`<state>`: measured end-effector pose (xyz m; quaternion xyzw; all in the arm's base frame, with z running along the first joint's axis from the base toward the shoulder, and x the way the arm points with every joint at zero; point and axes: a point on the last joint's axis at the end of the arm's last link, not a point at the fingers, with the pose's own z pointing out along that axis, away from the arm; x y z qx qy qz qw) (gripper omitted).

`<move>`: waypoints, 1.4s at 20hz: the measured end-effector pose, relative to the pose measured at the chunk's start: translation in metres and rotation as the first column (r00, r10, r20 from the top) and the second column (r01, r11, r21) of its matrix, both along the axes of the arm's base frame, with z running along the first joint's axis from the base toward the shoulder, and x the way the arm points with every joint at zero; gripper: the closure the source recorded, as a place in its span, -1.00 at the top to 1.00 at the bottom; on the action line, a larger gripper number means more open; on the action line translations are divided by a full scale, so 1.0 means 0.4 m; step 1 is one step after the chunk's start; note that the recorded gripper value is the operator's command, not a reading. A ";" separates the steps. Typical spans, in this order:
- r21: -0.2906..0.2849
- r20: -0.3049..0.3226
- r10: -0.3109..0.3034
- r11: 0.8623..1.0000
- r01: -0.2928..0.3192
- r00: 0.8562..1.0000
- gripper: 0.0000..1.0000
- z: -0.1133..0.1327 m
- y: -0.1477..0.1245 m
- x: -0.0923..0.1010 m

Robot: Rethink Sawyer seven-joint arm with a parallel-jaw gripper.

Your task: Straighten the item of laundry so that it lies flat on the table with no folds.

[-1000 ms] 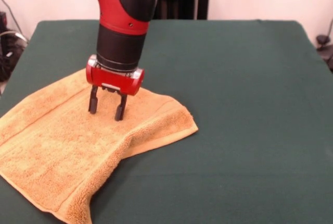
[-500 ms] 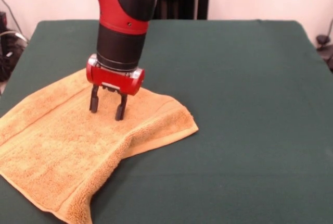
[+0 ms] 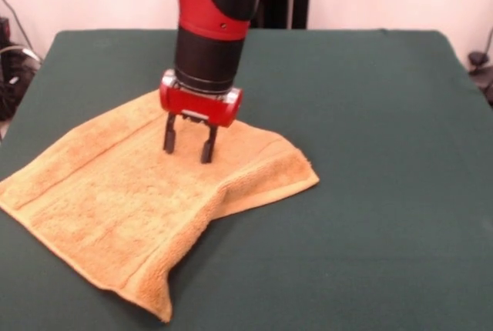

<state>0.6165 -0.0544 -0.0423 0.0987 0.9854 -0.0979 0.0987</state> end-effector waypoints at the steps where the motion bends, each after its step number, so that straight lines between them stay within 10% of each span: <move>1: 0.001 -0.002 0.002 1.000 -0.002 1.000 1.00 0.001 0.006 -0.004; 28: 0.041 -0.136 -0.019 0.999 0.025 0.991 1.00 0.015 0.044 -0.213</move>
